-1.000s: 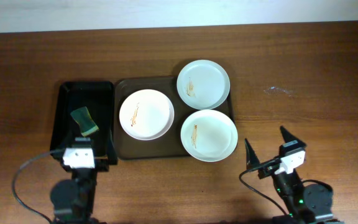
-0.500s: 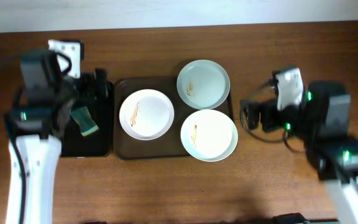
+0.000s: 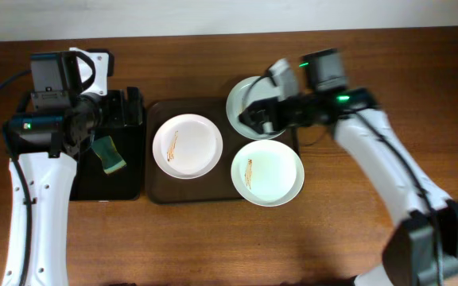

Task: Clean dirty plates on tray and stack at the side

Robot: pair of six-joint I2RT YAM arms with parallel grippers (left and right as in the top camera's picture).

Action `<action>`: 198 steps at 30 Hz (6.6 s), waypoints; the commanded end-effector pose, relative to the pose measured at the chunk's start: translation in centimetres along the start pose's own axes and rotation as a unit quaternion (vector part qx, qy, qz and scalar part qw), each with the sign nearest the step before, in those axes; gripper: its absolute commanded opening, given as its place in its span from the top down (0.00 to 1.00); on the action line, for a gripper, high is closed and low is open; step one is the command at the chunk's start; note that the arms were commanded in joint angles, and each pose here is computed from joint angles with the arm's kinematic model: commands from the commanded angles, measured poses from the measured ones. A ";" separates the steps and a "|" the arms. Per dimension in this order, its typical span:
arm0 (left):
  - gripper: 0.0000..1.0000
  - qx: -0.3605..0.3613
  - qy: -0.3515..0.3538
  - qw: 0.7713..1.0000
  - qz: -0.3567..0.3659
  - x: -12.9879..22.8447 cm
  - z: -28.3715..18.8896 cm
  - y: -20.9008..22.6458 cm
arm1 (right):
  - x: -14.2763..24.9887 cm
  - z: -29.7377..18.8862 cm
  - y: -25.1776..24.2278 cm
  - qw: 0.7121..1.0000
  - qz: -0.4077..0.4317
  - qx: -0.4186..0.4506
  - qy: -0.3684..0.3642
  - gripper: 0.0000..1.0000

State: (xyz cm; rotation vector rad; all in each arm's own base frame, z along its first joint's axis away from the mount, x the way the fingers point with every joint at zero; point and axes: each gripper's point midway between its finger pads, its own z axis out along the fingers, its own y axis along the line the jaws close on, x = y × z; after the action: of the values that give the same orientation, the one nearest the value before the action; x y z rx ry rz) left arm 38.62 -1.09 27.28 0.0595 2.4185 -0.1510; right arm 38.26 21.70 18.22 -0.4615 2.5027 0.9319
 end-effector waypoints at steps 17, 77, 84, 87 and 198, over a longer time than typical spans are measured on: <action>0.06 -0.143 0.115 0.969 -0.164 4.9 5.2 8.9 | 4.2 14.9 -2.9 0.976 0.019 0.217 0.024 0.62; 0.99 -0.136 0.206 0.934 -0.260 18.0 19.0 11.0 | 6.6 17.8 -4.9 0.966 0.125 0.226 0.033 0.96; 0.99 -0.100 0.157 0.957 -0.224 12.2 15.2 10.0 | 6.7 17.9 -4.6 0.967 0.126 0.216 0.038 0.96; 0.99 -0.097 0.143 0.965 -0.197 10.9 13.2 9.7 | 6.6 18.0 -4.5 0.968 0.126 0.213 0.037 0.96; 0.99 0.045 0.495 0.866 -0.047 24.2 13.8 -6.5 | 5.4 18.1 -5.2 0.975 0.165 0.142 0.040 0.96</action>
State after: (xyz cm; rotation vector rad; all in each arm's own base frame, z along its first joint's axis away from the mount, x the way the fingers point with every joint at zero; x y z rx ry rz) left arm 30.12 -9.10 1.52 0.1852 3.3735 -0.2632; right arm 39.94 30.43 1.10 -0.0699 2.7796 0.6804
